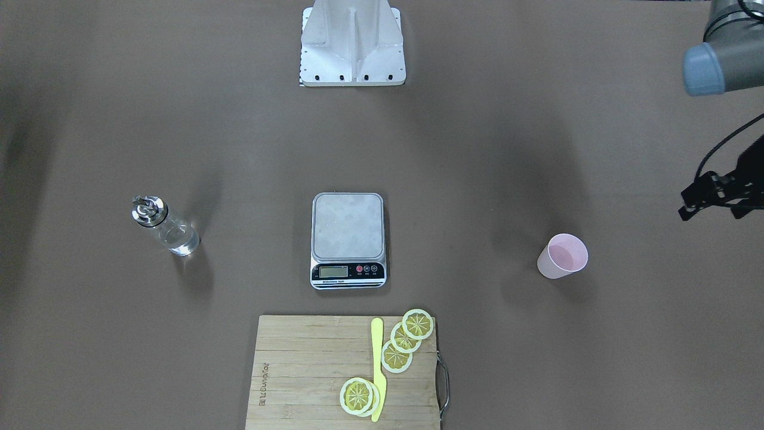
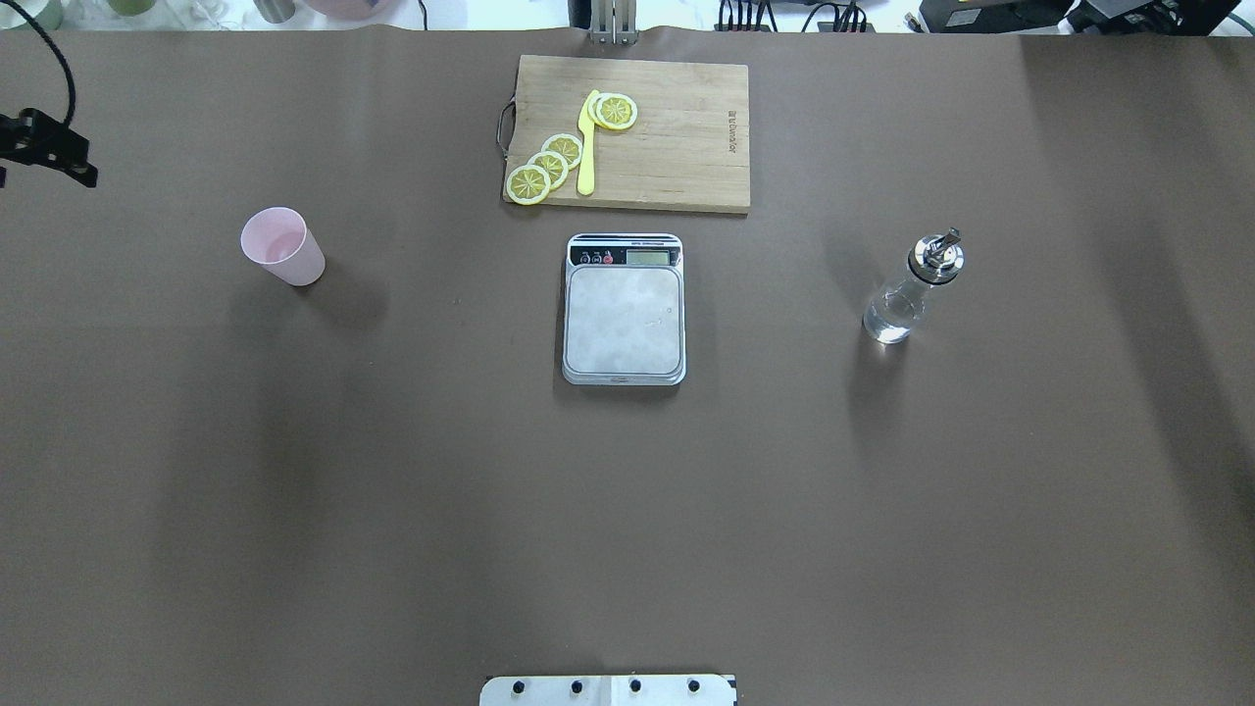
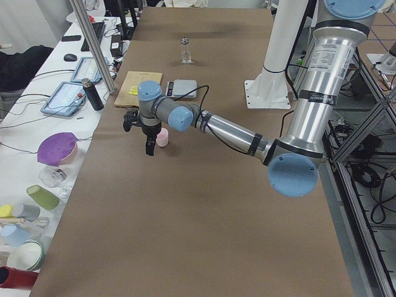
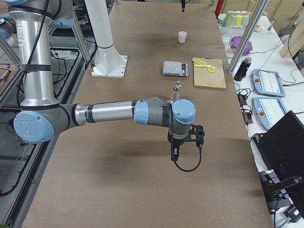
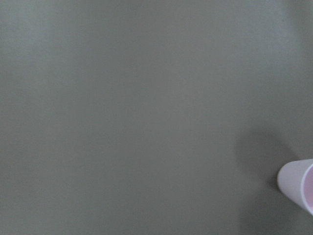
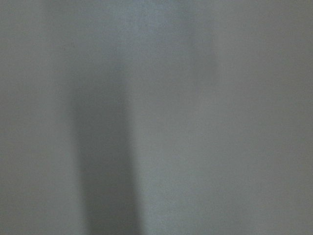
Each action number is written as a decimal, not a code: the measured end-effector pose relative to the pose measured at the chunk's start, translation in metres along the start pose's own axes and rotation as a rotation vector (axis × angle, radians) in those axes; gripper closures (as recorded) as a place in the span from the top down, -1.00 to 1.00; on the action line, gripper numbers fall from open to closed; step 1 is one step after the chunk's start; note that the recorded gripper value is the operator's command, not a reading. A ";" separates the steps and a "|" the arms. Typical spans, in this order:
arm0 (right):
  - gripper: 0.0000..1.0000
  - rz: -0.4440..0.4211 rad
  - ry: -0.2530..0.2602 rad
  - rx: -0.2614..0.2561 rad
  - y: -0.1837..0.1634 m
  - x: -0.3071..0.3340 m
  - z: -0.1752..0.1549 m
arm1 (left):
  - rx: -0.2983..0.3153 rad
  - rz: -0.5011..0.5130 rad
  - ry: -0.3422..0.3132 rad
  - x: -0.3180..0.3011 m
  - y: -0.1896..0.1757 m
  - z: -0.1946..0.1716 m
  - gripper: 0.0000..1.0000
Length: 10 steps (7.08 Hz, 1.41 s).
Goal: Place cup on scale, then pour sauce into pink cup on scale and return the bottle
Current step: 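Reach the left gripper to the pink cup and grasp it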
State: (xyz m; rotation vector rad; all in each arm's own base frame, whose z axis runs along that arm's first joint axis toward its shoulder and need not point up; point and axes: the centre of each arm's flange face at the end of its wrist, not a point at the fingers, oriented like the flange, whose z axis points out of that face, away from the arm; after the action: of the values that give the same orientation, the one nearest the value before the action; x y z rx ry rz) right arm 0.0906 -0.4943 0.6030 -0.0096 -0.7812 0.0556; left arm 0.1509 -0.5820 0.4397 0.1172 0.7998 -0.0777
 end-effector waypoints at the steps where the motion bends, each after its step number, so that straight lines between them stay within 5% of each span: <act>1: 1.00 -0.001 0.000 0.001 0.000 0.000 0.000 | -0.017 -0.029 0.012 0.036 -0.002 0.017 0.96; 7: 1.00 -0.001 -0.003 0.001 0.000 -0.001 0.000 | -0.011 -0.074 0.001 0.098 0.000 0.096 0.94; 9: 1.00 -0.003 -0.006 0.004 0.000 -0.003 -0.003 | -0.022 -0.068 -0.014 0.100 -0.001 0.118 0.66; 10: 1.00 -0.003 -0.006 0.005 0.000 -0.004 -0.004 | -0.029 -0.058 -0.012 0.102 0.002 0.129 0.14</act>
State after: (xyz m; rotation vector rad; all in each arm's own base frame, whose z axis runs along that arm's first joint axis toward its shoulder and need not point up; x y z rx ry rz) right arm 0.0902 -0.4946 0.5976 -0.0032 -0.7871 0.0548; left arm 0.3132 -0.5995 0.4555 0.0660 0.7918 -0.1212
